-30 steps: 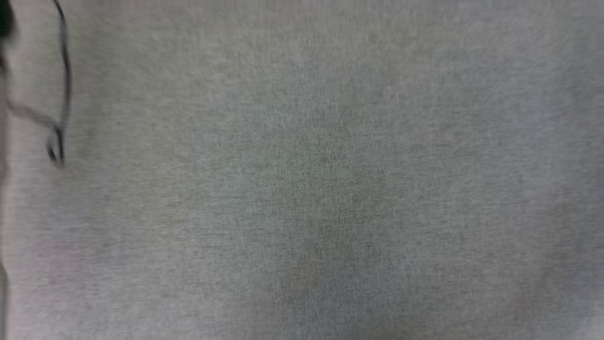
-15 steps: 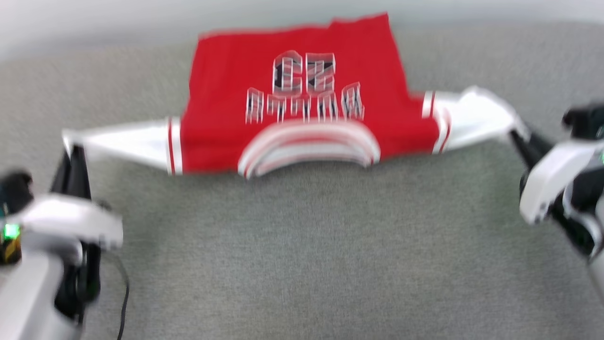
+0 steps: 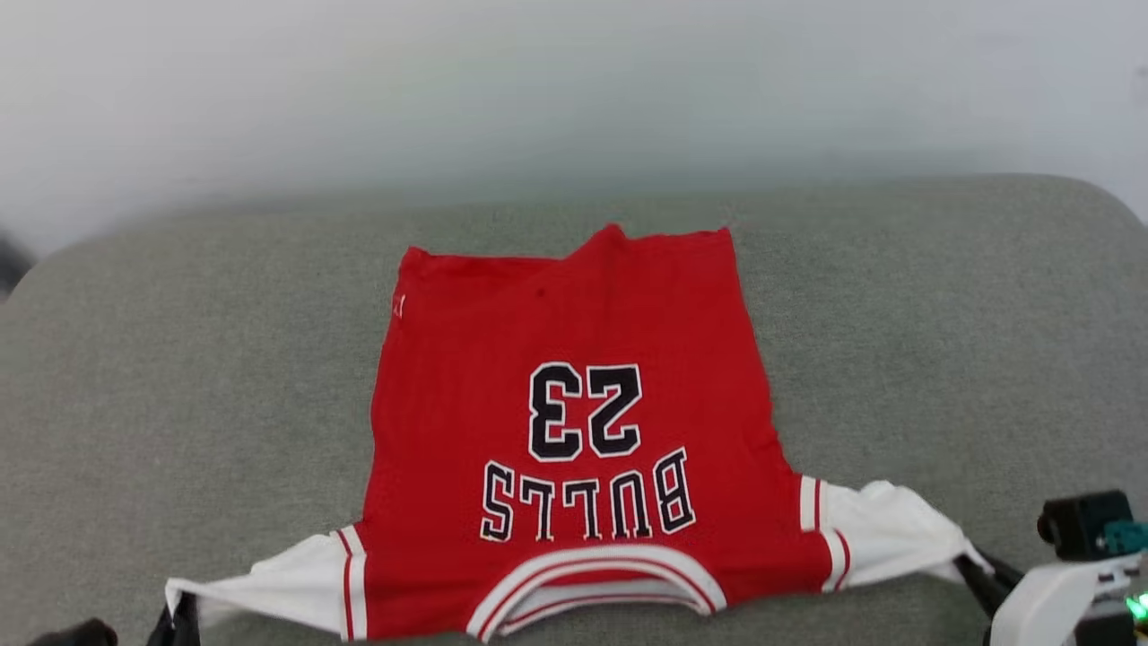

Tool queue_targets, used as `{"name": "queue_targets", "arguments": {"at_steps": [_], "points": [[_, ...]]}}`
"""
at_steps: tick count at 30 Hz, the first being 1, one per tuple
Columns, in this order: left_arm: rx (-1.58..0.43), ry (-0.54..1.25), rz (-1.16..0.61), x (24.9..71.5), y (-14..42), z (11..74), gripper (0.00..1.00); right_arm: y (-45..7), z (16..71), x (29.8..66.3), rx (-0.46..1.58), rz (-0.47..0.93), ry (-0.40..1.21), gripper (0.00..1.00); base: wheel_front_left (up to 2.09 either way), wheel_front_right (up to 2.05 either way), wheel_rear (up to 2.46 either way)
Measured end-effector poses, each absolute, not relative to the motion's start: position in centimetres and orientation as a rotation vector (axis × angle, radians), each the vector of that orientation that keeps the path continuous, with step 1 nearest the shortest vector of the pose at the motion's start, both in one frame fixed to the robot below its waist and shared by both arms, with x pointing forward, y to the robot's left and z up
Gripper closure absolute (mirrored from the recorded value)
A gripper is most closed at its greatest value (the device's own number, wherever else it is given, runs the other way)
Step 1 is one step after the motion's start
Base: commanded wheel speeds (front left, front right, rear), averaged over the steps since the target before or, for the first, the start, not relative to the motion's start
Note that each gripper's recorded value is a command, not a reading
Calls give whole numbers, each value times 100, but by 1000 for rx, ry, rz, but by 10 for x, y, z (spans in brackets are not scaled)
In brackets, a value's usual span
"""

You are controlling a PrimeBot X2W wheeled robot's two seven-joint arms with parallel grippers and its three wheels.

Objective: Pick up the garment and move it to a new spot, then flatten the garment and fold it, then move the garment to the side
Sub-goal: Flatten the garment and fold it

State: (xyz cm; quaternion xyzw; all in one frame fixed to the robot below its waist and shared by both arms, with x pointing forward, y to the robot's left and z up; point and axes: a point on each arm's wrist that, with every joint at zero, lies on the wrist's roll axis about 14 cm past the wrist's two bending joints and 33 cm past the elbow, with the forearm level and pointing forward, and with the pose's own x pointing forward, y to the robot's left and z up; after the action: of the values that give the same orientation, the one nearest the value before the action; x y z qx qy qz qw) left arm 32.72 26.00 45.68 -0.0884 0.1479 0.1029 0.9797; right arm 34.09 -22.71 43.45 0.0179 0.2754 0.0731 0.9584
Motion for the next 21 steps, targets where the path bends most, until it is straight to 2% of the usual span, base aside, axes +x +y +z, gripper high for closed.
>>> {"name": "queue_targets", "arguments": {"at_steps": [7,8,9,10,12,16,21], "points": [[-170,461,222,274,259,428,100,-223,396,264,79,104,788,100,0,0,0],[-169,480,221,269,257,424,100,-221,390,256,91,102,820,83,0,0,0],[-170,497,217,265,255,420,100,-218,386,251,104,99,839,13,0,0,0],[-180,506,217,262,251,418,100,-216,383,247,130,89,854,0,0,0,0],[-201,516,213,258,244,414,100,-212,377,242,146,91,895,0,0,0,0],[-215,494,213,260,240,416,100,-211,390,264,158,92,827,0,0,0,0],[-206,445,197,276,236,425,100,-228,438,339,164,55,607,0,0,0,0]]}}
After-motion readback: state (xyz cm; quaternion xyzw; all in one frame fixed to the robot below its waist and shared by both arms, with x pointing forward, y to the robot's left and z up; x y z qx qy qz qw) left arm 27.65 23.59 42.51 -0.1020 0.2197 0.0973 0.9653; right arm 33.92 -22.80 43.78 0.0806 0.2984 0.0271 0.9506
